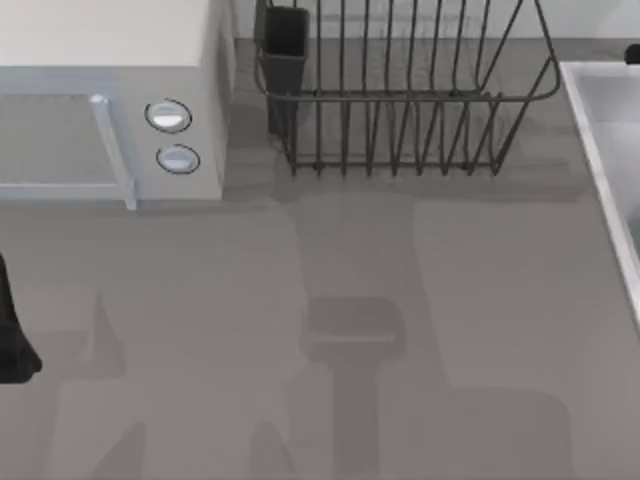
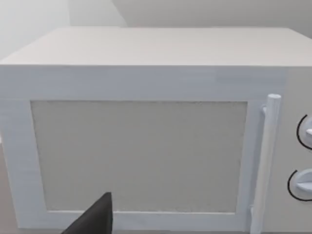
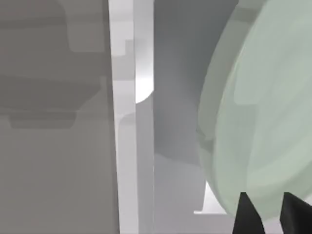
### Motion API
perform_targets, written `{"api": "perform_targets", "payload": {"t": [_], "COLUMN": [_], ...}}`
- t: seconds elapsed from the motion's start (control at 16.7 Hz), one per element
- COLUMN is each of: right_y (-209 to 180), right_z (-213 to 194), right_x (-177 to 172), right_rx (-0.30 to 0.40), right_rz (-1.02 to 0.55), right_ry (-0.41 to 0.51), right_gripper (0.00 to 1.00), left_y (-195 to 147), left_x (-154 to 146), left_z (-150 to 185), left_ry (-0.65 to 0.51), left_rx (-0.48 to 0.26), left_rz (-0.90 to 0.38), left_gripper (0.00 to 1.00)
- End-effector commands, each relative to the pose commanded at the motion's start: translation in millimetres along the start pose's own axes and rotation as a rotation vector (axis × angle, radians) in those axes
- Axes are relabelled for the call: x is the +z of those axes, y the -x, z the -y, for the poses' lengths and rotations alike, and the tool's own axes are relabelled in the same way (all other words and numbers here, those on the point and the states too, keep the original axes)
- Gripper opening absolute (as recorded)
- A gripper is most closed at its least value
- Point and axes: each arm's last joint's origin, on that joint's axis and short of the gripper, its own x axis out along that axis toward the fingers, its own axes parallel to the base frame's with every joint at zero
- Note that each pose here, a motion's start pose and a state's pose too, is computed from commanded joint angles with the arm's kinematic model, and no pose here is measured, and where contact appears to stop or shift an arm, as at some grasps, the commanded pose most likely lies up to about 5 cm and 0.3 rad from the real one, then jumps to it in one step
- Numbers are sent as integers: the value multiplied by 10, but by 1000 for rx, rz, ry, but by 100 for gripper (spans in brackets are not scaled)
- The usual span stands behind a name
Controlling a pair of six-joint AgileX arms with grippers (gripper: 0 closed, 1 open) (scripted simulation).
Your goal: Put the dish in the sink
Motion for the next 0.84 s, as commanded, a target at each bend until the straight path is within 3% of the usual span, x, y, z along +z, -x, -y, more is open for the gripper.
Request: {"api": "perform_targets", "payload": {"t": [0.48,0.84], "right_y": [0,0], "right_z": [0,0], "right_x": [0,0], "right_rx": [0,0], "right_rz": [0,0], "right_ry": [0,0], "right_gripper": [98,100], "left_y": [0,0], "left_x": [0,0], "left_z": [0,0], "left_ry": [0,0], "left_rx": [0,0], "left_rz": [0,0], "left_gripper": [100,100]}}
